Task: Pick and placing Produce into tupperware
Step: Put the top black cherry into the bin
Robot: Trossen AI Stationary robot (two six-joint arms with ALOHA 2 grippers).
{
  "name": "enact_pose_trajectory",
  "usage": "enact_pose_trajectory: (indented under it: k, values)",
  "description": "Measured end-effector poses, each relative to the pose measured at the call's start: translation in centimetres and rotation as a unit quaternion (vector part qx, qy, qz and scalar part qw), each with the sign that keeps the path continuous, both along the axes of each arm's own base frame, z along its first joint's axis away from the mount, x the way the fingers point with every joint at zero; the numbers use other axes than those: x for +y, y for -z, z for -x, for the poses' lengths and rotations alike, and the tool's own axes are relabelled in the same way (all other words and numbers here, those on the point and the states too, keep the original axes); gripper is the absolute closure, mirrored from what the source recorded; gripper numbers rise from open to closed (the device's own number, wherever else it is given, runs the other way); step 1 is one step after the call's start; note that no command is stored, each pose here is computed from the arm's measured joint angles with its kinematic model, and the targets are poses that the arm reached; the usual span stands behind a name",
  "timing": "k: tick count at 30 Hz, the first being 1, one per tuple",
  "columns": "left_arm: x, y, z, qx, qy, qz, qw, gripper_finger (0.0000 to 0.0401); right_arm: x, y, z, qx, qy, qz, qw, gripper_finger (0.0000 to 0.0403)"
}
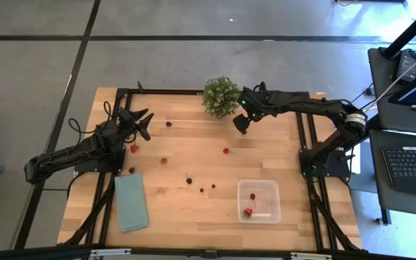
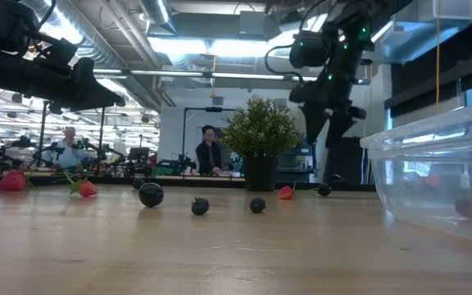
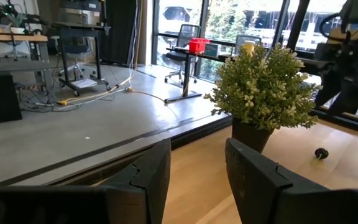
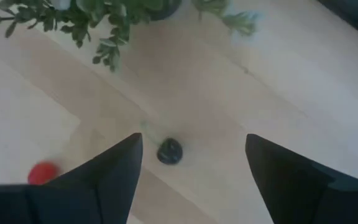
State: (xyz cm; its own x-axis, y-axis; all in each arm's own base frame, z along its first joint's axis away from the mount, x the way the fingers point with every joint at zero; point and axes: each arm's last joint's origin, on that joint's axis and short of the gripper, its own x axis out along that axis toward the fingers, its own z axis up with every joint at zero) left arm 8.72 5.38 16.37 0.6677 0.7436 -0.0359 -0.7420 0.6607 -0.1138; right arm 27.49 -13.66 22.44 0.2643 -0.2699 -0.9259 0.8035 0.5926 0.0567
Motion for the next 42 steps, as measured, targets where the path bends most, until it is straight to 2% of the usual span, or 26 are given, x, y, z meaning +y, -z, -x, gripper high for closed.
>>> enact_pose_trajectory:
  k: [7,15,20,32,42]
  values:
    - [0.0,0.0,0.0,0.0,0.0,0.0,1.0,0.0256,0.2,2.5,0.4,-0.003,0.035,-0.013,0.999,0.0116]
    - [0.0,0.0,0.0,0.0,0.0,0.0,1.0,0.0256,0.2,6.0,-0.6,0.022,0.005,-0.061,0.998,0.0116]
    - [0.0,0.0,0.0,0.0,0.0,0.0,1.0,0.0256,0.5,7.3,-1.0,0.044,-0.006,-0.07,0.997,0.0116]
    - [0.0,0.0,0.0,0.0,0.0,0.0,1.0,0.0256,0.5,8.4,-1.6,0.047,-0.033,-0.072,0.996,0.0121]
    - [0.0,0.0,0.0,0.0,0.0,0.0,1.0,0.0256,0.5,8.4,-1.6,0.046,-0.034,-0.075,0.996,0.0182]
